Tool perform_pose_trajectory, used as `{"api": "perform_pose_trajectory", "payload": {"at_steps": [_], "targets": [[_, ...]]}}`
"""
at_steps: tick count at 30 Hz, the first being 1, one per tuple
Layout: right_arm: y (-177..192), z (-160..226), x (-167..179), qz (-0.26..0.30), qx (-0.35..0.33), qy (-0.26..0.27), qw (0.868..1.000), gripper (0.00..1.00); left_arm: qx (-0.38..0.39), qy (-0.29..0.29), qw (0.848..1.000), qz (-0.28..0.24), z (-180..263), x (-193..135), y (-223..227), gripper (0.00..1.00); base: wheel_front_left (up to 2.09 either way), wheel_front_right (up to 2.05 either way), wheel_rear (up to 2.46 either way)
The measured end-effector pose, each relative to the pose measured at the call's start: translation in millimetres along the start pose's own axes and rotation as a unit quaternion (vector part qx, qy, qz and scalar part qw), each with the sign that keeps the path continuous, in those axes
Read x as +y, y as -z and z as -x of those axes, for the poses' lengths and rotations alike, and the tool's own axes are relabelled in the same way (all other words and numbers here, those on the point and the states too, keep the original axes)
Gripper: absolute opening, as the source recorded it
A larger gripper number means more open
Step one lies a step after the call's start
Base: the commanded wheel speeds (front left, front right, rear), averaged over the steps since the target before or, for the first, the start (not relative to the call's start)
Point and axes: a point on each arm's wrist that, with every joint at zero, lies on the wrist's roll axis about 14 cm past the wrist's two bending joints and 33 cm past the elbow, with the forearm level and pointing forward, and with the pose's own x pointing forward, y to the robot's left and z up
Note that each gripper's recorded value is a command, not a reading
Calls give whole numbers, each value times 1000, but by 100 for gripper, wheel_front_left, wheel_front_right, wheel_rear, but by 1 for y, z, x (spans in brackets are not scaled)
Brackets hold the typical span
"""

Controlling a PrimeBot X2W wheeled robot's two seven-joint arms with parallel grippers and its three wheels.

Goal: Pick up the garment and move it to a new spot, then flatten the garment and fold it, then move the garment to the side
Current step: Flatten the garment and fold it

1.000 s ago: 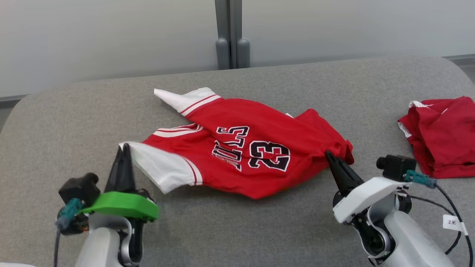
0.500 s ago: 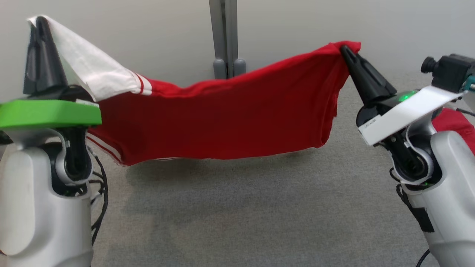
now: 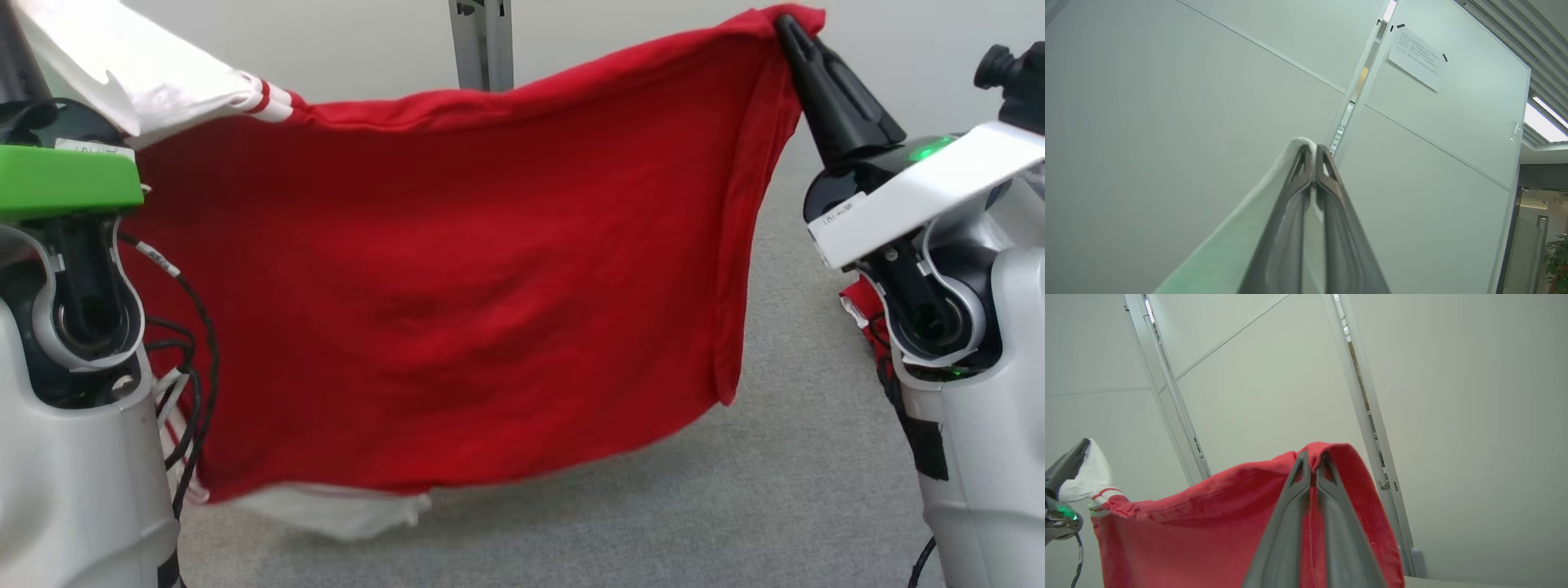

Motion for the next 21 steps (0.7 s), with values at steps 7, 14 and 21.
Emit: {"api": "perform_pose_trajectory", "payload": {"at_steps": [7, 14, 21], "targets": [[17, -9, -27, 2, 34, 39, 999, 0, 82, -38, 996, -11, -1, 33, 49, 0, 0, 0, 0], [24, -63, -50, 33, 49, 49, 997, 0, 114, -32, 992, -52, -50, 51, 86, 0, 0, 0, 0], [21, -143, -92, 125, 22, 58, 990, 0, 113, 11, 987, -117, -127, 55, 127, 0, 0, 0, 0]]}}
